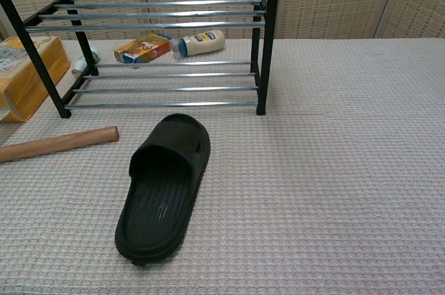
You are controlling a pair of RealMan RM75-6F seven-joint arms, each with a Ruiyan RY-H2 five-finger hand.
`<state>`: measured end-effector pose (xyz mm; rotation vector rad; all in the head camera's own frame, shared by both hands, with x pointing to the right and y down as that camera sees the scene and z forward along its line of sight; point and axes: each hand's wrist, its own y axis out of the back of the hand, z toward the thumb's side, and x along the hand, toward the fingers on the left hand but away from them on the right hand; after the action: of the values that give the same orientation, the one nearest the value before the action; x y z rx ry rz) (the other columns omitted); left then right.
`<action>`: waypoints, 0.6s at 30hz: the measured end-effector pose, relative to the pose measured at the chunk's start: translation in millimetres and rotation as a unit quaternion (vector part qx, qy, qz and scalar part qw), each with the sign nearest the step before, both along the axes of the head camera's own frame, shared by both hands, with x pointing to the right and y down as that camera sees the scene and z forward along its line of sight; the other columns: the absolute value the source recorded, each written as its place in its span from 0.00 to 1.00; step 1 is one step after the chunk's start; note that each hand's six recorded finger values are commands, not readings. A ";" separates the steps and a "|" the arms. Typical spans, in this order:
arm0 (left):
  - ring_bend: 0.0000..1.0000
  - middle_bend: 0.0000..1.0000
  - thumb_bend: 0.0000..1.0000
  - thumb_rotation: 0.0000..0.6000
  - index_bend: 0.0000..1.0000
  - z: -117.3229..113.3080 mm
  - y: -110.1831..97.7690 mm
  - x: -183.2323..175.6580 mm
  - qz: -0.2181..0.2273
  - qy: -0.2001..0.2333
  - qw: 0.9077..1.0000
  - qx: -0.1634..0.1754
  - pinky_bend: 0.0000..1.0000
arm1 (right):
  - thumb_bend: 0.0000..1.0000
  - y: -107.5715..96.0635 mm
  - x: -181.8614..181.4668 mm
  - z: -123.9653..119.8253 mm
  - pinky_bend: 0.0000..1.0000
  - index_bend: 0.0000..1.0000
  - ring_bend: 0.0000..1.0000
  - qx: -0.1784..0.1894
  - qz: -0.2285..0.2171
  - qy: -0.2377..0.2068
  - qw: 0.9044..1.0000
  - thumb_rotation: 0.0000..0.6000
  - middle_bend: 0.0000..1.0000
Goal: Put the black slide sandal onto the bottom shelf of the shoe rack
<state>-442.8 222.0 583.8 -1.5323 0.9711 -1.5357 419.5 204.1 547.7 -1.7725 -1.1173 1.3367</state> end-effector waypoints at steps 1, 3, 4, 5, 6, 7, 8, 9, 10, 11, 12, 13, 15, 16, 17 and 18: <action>0.13 0.16 0.13 1.00 0.13 0.3 0.1 0.0 0.000 0.000 1.000 -0.001 0.27 | 0.09 -0.3 -0.1 -0.3 0.04 0.00 0.00 0.001 0.001 -0.001 1.000 1.00 0.07; 0.13 0.16 0.13 1.00 0.13 1.4 0.2 0.4 0.002 0.001 1.000 -0.005 0.27 | 0.09 -0.6 -0.3 -0.4 0.04 0.00 0.00 0.002 0.001 -0.001 1.000 1.00 0.07; 0.13 0.16 0.13 1.00 0.13 1.6 0.1 0.9 0.003 0.002 1.000 -0.006 0.27 | 0.09 -0.6 -0.6 -0.5 0.04 0.00 0.00 0.003 0.000 -0.001 1.000 1.00 0.07; 0.13 0.16 0.13 1.00 0.13 1.7 -0.2 1.4 0.005 0.002 1.000 -0.005 0.27 | 0.09 -0.6 -0.8 -0.7 0.04 0.00 0.00 0.003 0.000 -0.001 1.000 1.00 0.07; 0.13 0.16 0.13 1.00 0.13 1.6 -0.8 2.4 0.009 0.003 1.000 -0.004 0.27 | 0.09 -0.6 -1.0 -0.8 0.04 0.00 0.00 0.002 -0.001 0.000 1.000 1.00 0.07; 0.13 0.16 0.13 1.00 0.13 1.5 -1.4 3.5 0.013 0.004 1.000 -0.002 0.27 | 0.09 -0.8 -1.4 -1.2 0.04 0.00 0.00 0.002 -0.003 0.000 1.000 1.00 0.07; 0.13 0.16 0.13 1.00 0.13 1.4 -2.0 4.8 0.018 0.005 1.000 -0.001 0.27 | 0.09 -1.0 -1.8 -1.6 0.04 0.00 0.00 0.003 -0.004 0.001 1.000 1.00 0.07; 0.13 0.16 0.13 1.00 0.13 1.3 -3.1 6.9 0.025 0.007 1.000 0.002 0.27 | 0.09 -1.2 -2.1 -2.3 0.04 0.00 0.00 0.004 -0.005 0.000 1.000 1.00 0.07; 0.13 0.16 0.13 1.00 0.14 1.2 -4.2 8.7 0.032 0.009 0.999 0.004 0.27 | 0.09 -1.7 -2.7 -3.4 0.04 0.00 0.00 0.006 -0.005 0.000 1.000 1.00 0.07; 0.13 0.16 0.13 1.00 0.14 1.3 -5.5 10.5 0.039 0.011 0.999 0.006 0.27 | 0.09 -2.1 -3.0 -4.4 0.04 0.00 0.00 0.008 -0.006 0.000 1.000 1.00 0.07; 0.13 0.16 0.13 1.00 0.14 1.6 -7.6 13.3 0.049 0.015 0.999 0.008 0.27 | 0.09 -2.5 -3.3 -5.4 0.04 0.00 0.00 0.010 -0.006 0.000 1.000 1.00 0.07; 0.13 0.16 0.13 1.00 0.14 1.8 -9.2 15.8 0.058 0.018 0.998 0.010 0.27 | 0.09 -3.0 -3.5 -6.6 0.04 0.00 0.00 0.013 -0.007 0.000 1.000 1.00 0.07; 0.13 0.16 0.13 1.00 0.13 2.5 -12.9 21.5 0.079 0.025 0.996 0.014 0.27 | 0.09 -3.9 -3.8 -8.1 0.04 0.00 0.00 0.015 -0.008 0.002 1.000 1.00 0.07; 0.13 0.16 0.13 1.00 0.13 3.3 -15.5 26.0 0.096 0.030 0.995 0.016 0.27 | 0.09 -4.6 -4.3 -9.0 0.04 0.00 0.00 0.016 -0.010 0.003 1.000 1.00 0.07; 0.13 0.16 0.13 1.00 0.12 4.2 -17.6 29.6 0.112 0.032 0.993 0.018 0.27 | 0.09 -5.2 -4.8 -9.6 0.04 0.00 0.00 0.017 -0.011 0.003 1.000 1.00 0.07; 0.13 0.15 0.13 1.00 0.12 5.8 -20.6 34.8 0.136 0.034 0.990 0.020 0.27 | 0.09 -5.8 -5.4 -10.2 0.04 0.00 0.00 0.018 -0.013 0.004 1.000 1.00 0.07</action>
<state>-408.0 201.4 589.7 -1.6232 0.7863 -1.2737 414.1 198.3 537.4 -1.7496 -1.1042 1.2994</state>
